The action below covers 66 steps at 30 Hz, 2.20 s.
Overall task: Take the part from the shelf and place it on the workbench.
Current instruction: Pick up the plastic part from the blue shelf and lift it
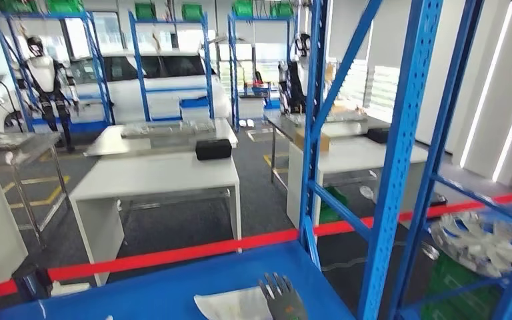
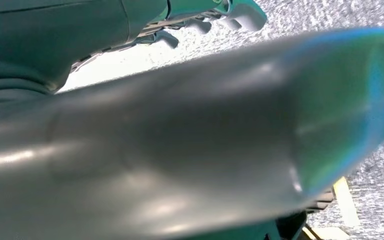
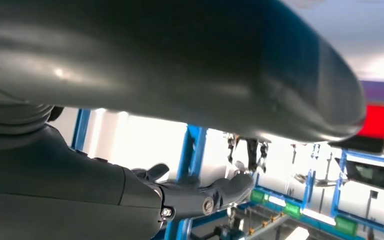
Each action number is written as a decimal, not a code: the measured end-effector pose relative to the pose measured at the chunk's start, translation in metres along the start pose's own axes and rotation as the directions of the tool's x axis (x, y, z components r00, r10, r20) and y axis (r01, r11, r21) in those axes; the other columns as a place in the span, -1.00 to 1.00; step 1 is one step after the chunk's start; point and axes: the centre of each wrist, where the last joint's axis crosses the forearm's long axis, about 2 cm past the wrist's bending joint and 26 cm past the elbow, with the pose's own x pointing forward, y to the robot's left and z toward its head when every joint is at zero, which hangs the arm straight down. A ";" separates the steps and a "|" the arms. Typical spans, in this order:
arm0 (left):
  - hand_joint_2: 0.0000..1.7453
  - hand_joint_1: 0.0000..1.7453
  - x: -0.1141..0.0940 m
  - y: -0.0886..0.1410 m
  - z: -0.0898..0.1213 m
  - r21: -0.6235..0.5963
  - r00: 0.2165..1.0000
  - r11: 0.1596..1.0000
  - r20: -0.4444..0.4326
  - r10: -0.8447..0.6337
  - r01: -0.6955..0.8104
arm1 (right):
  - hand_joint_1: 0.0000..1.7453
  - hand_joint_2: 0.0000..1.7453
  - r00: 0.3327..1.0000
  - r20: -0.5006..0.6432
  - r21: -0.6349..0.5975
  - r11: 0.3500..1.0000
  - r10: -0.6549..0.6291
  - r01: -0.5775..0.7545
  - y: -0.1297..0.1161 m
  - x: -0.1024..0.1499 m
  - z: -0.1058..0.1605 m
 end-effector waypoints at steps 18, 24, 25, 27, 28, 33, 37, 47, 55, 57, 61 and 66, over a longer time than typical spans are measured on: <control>-1.00 -1.00 0.003 0.001 -0.001 0.003 1.000 1.000 0.018 0.002 -0.002 | -1.00 -1.00 1.000 -0.005 -0.009 1.000 -0.003 0.003 -0.001 0.000 0.000; -1.00 -1.00 0.005 0.001 -0.001 0.002 1.000 1.000 0.017 0.004 -0.004 | -1.00 -1.00 1.000 -0.014 0.000 1.000 -0.010 0.010 0.004 -0.002 0.002; -1.00 -1.00 0.005 0.001 -0.001 0.003 1.000 1.000 0.017 0.004 -0.004 | -1.00 -1.00 1.000 -0.015 0.001 1.000 -0.011 0.011 0.004 -0.002 0.002; -1.00 -1.00 0.005 0.001 -0.001 0.003 1.000 1.000 0.016 0.004 -0.004 | -1.00 -1.00 1.000 -0.016 -0.001 1.000 -0.011 0.011 0.003 -0.003 0.002; -1.00 -1.00 0.006 0.001 -0.001 0.003 1.000 1.000 0.016 0.004 -0.004 | -1.00 -1.00 1.000 -0.016 -0.002 1.000 -0.011 0.011 0.003 -0.003 0.001; -1.00 -1.00 0.005 0.003 -0.001 0.007 1.000 1.000 0.011 0.007 -0.007 | -1.00 -1.00 1.000 -0.012 -0.003 1.000 -0.010 0.010 0.002 -0.003 0.001; -1.00 -1.00 0.004 0.004 -0.001 0.014 1.000 1.000 0.010 0.017 -0.017 | -1.00 -1.00 1.000 -0.004 -0.001 1.000 -0.010 0.010 0.001 -0.001 0.000; -1.00 -1.00 0.000 0.005 0.000 0.024 0.999 0.999 -0.007 0.032 -0.031 | -1.00 -1.00 0.999 0.036 -0.019 1.000 -0.009 0.010 -0.003 0.003 -0.001; -1.00 -1.00 -0.001 0.005 0.000 0.026 1.000 0.999 -0.014 0.028 -0.028 | -1.00 -1.00 0.999 0.048 -0.035 0.999 -0.004 0.006 -0.004 0.001 -0.001; -1.00 -1.00 -0.001 0.006 0.000 0.025 1.000 0.999 -0.017 0.025 -0.025 | -1.00 -1.00 0.999 0.046 -0.040 0.999 -0.007 0.009 -0.003 -0.001 -0.001; -1.00 -1.00 -0.001 0.006 0.000 0.027 0.999 0.999 -0.021 0.024 -0.024 | -1.00 -1.00 0.999 0.049 -0.049 0.999 -0.010 0.013 -0.003 -0.003 -0.001; -1.00 -1.00 -0.002 0.008 0.000 0.033 0.999 0.999 -0.024 0.033 -0.033 | -1.00 -1.00 0.998 0.059 -0.050 0.999 -0.006 0.009 -0.002 -0.003 -0.001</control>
